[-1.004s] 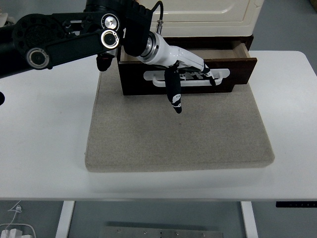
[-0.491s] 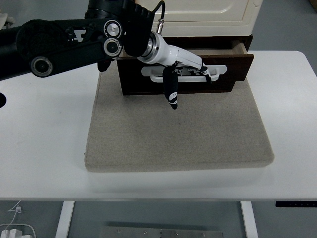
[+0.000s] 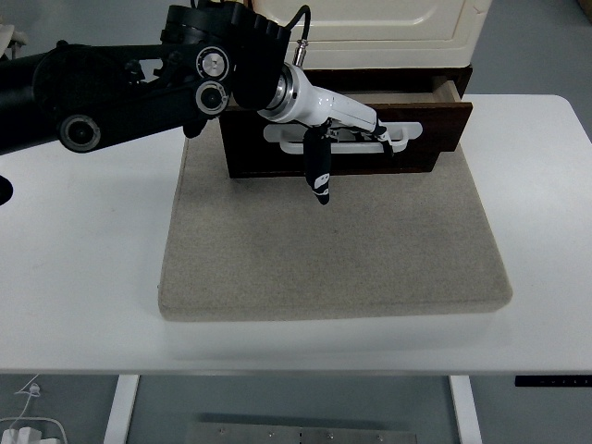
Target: Open the drawer under the combination cabinet
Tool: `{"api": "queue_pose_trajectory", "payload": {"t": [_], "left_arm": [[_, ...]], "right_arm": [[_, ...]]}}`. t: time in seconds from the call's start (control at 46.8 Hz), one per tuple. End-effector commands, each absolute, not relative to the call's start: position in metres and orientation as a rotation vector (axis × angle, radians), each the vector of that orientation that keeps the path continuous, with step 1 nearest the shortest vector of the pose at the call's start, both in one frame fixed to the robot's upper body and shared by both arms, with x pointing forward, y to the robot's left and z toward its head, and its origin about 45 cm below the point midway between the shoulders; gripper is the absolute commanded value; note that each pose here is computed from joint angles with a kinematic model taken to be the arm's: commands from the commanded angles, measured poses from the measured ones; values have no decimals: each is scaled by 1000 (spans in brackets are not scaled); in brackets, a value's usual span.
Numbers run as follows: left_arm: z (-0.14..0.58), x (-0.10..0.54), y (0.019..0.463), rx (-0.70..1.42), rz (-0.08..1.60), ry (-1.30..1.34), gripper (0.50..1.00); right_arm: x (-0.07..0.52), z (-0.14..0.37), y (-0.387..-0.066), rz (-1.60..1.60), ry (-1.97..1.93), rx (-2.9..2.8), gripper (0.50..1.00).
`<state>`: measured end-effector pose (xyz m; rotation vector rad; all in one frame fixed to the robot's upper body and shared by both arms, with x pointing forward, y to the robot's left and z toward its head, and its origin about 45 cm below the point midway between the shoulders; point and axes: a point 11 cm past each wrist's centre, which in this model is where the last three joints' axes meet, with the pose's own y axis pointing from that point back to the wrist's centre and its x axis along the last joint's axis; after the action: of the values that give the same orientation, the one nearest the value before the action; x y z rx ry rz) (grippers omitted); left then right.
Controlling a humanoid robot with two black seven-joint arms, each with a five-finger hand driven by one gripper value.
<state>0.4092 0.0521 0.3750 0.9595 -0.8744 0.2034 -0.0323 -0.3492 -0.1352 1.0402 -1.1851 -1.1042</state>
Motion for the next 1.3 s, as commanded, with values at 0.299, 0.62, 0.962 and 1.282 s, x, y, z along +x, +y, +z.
{"api": "queue_pose_trajectory", "payload": {"t": [0.299,0.62,0.962,1.282], "left_arm": [[370,409,49,967,201,-906,1000],[369,408,46,968,196,-929,1000],[373,406,42,949,214,-973,1000],[376,406,38,940,222,-995,1000]], "right_arm": [[-32,-135,-349,-1104,-1185,1040,928],[-32,-135,-349,-1104,-1185,1040,928],[-32,-135,-349,-1104,-1185,1040,928],[-32,-135,-349,-1104,-1185,1040,928]]}}
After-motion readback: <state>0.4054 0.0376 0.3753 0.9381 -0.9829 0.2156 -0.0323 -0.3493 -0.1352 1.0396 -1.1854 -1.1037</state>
